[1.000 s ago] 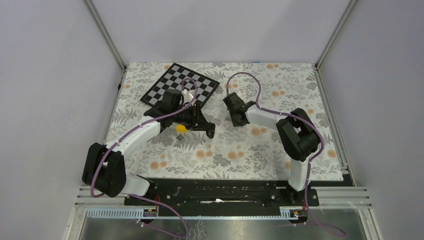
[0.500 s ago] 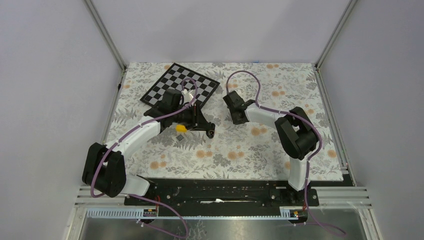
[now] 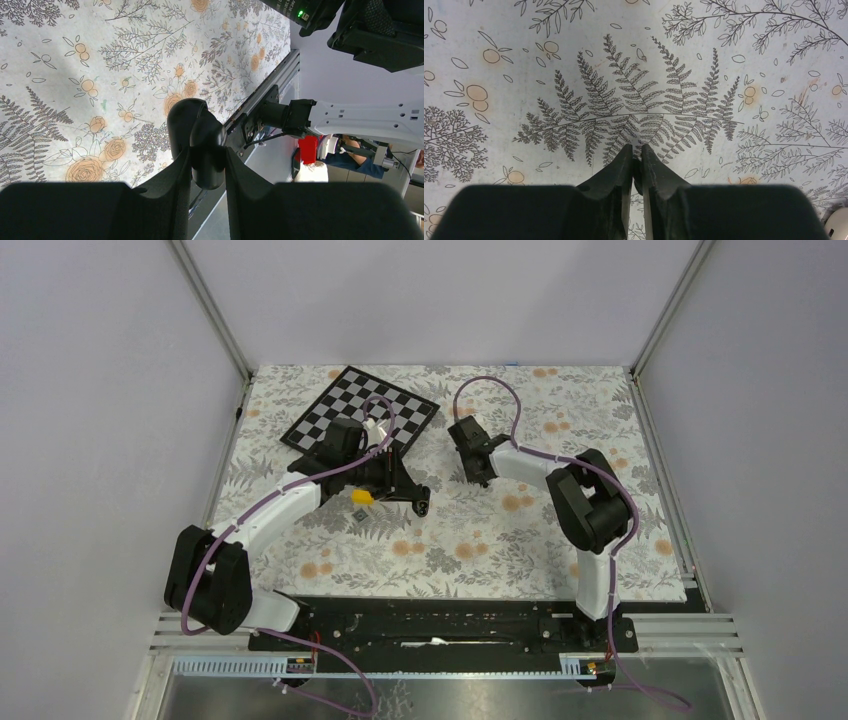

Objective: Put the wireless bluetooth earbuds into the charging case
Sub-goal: Adjust the earbud at the center of the board, then pick up the earbud from the center of the board.

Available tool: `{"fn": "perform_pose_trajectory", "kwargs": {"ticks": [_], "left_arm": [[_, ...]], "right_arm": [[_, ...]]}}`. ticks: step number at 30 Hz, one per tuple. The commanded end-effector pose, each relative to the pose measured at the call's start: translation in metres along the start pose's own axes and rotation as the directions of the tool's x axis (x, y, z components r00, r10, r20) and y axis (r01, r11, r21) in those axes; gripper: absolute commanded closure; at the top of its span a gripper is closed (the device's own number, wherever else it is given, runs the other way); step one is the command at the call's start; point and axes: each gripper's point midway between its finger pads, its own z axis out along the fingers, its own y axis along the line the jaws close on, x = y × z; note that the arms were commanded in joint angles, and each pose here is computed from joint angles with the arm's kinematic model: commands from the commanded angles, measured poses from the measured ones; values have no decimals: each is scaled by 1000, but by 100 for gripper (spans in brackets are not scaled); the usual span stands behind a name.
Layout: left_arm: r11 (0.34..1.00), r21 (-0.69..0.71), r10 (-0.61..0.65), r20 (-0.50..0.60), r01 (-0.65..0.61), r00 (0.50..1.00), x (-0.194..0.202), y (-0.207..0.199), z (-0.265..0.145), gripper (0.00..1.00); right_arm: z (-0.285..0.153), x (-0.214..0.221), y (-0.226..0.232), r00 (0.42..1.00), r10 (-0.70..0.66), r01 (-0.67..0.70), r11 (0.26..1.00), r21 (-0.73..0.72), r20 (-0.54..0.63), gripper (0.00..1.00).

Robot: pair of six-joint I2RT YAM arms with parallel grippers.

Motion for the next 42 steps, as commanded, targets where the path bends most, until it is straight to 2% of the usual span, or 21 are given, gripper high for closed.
{"fn": "perform_pose_trajectory", "kwargs": {"ticks": [1, 15, 21, 26, 29, 35, 42], "left_arm": [[997, 27, 68, 60, -70, 996, -17, -18, -9, 100], [998, 21, 61, 50, -62, 997, -15, -14, -6, 100], [998, 27, 60, 43, -61, 997, -17, -14, -5, 100], [998, 31, 61, 39, -62, 997, -18, -15, -3, 100], [998, 30, 61, 38, -62, 997, -19, -15, -3, 100], [998, 32, 59, 37, -60, 998, -19, -15, -2, 100], [998, 32, 58, 35, -59, 998, -20, -15, -2, 100]], "right_arm": [[3, -9, -4, 1000, -12, 11, 1000, 11, 6, 83], [1, -13, -14, 999, 39, -39, 999, 5, -1, 100], [-11, -16, -14, 994, 111, -110, 994, -28, 10, 100], [-28, -21, -19, 982, 181, -177, 981, -76, 49, 91], [-33, -25, -22, 974, 216, -209, 973, -102, 67, 88], [-25, -9, -30, 973, 230, -227, 970, -91, 27, 77], [-16, 9, -26, 974, 226, -228, 969, -100, -28, 77]]}}
